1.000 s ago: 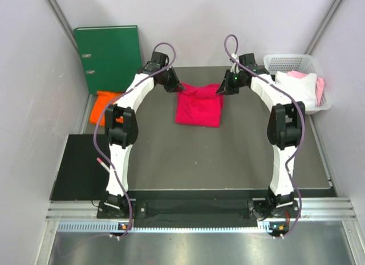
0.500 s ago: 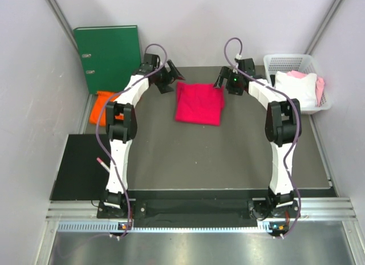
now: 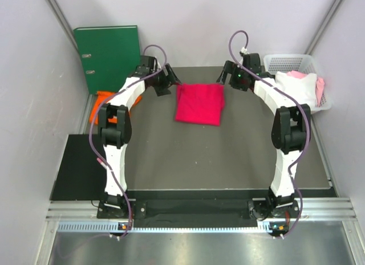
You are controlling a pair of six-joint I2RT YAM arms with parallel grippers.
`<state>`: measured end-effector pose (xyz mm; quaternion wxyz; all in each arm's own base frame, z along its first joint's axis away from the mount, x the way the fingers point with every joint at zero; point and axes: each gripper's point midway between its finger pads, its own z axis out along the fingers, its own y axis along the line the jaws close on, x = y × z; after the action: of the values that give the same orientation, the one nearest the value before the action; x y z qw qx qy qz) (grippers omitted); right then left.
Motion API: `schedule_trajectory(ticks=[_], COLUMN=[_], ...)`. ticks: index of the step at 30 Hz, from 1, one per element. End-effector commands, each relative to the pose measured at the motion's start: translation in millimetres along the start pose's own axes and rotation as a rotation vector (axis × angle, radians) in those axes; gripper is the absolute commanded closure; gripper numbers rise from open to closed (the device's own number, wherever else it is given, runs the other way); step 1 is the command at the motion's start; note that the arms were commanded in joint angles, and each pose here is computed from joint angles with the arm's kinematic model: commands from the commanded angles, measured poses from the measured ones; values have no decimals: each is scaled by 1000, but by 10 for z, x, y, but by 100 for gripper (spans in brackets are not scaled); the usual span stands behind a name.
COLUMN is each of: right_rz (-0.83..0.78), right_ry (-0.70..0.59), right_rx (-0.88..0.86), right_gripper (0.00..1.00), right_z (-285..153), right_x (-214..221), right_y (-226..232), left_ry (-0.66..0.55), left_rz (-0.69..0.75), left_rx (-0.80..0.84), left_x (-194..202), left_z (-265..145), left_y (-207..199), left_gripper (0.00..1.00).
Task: Fold and stack the t-shirts
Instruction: Fold the long partially folded tshirt into a neat square, then smooth out wrinkles on the folded tshirt
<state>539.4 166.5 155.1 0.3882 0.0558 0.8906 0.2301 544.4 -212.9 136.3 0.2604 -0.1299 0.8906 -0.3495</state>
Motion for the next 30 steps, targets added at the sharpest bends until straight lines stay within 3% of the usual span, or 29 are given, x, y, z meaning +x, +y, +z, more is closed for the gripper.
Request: schedule_trajectory(ticks=[1, 10, 15, 22, 26, 30], right_rz=[25, 45, 45, 20, 18, 21], right_ry=[8, 5, 12, 35, 56, 64], right_rx=[5, 25, 34, 39, 41, 35], right_gripper=[0, 0, 0, 0, 0, 0], right_z=[22, -146, -175, -75, 12, 54], right_x=[62, 199, 266, 223, 247, 248], right_y=[45, -2, -37, -49, -92, -102], left_ry=[-65, -89, -99, -110, -125, -161], left_rz=[36, -29, -60, -108, -131, -141], left_rx=[126, 253, 311, 381, 420, 426], left_x=[-242, -471, -524, -585, -660, -810], left_z=[155, 573, 691, 762, 736, 593], left_y=[-248, -354, -395, -447, -495, -487], left_gripper=[15, 21, 29, 65, 100, 100])
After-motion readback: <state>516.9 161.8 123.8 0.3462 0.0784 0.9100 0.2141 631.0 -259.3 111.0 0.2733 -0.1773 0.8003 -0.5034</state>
